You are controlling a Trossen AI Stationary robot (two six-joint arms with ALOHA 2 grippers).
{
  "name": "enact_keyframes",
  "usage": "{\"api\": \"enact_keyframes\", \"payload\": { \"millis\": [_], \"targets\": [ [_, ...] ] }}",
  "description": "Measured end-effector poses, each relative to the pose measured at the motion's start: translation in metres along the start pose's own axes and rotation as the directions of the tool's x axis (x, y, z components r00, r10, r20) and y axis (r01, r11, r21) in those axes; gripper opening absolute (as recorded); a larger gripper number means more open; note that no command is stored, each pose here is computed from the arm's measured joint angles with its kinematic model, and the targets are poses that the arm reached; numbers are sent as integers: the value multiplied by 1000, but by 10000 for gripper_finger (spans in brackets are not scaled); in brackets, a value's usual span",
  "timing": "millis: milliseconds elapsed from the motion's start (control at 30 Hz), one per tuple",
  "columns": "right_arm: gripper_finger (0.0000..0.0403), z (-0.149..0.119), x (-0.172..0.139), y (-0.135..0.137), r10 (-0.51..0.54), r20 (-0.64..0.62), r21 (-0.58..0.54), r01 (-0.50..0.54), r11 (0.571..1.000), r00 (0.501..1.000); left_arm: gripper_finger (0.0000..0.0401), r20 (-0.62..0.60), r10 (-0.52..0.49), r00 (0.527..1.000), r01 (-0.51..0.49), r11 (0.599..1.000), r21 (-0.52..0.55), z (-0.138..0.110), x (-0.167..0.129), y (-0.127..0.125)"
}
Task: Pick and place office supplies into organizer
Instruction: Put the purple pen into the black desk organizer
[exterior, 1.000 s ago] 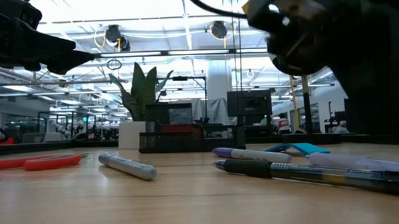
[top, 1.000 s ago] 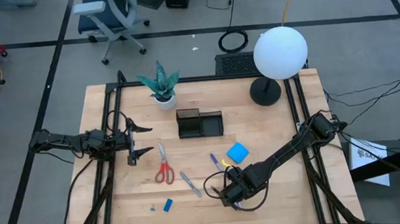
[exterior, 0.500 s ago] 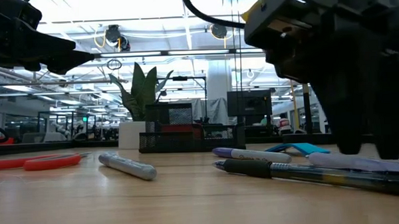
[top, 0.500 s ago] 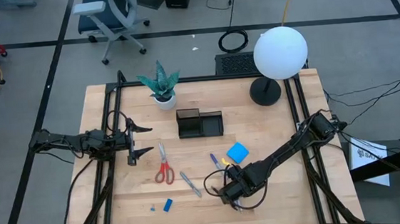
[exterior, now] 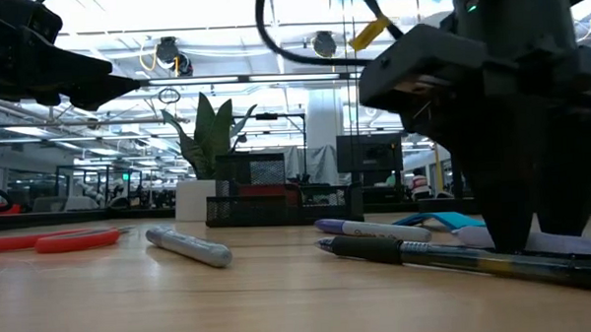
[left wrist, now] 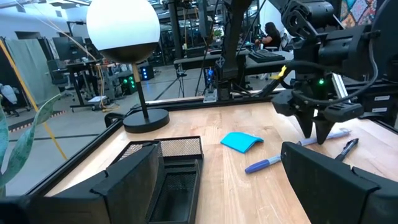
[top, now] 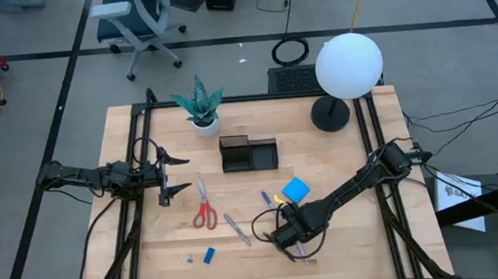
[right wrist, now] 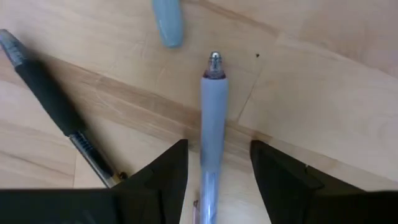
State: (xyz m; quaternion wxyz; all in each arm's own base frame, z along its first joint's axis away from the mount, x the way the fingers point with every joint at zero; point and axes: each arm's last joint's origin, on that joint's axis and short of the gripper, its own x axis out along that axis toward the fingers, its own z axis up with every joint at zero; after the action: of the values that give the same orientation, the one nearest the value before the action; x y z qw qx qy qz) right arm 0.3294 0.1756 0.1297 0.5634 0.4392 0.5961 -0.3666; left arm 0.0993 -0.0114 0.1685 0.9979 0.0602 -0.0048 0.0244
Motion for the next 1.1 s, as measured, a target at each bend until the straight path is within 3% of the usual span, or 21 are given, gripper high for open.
{"api": "enact_keyframes", "payload": {
  "millis": [233,500,600,767,900,1100],
  "targets": [
    [169,5,3,-8,-93,7,-19,93,995,996,347,0,0,1000,0,1000,0,0,0,0],
    [169,-11,5,-2,9,122,-237,20,971,992,347,-1,0,1000,0,1000,0,0,0,0],
    [169,-13,5,-3,13,148,-216,20,976,989,347,0,0,1000,0,1000,0,0,0,0],
    [165,-13,7,-9,-69,110,-160,86,983,992,347,-1,0,1000,0,1000,0,0,0,0],
    [137,-13,7,-10,-81,75,-170,93,981,994,347,-1,0,1000,0,1000,0,0,0,0],
    [60,-11,6,-11,-91,49,-206,99,973,995,347,-1,0,1000,0,1000,0,0,0,0]
  ]
}}
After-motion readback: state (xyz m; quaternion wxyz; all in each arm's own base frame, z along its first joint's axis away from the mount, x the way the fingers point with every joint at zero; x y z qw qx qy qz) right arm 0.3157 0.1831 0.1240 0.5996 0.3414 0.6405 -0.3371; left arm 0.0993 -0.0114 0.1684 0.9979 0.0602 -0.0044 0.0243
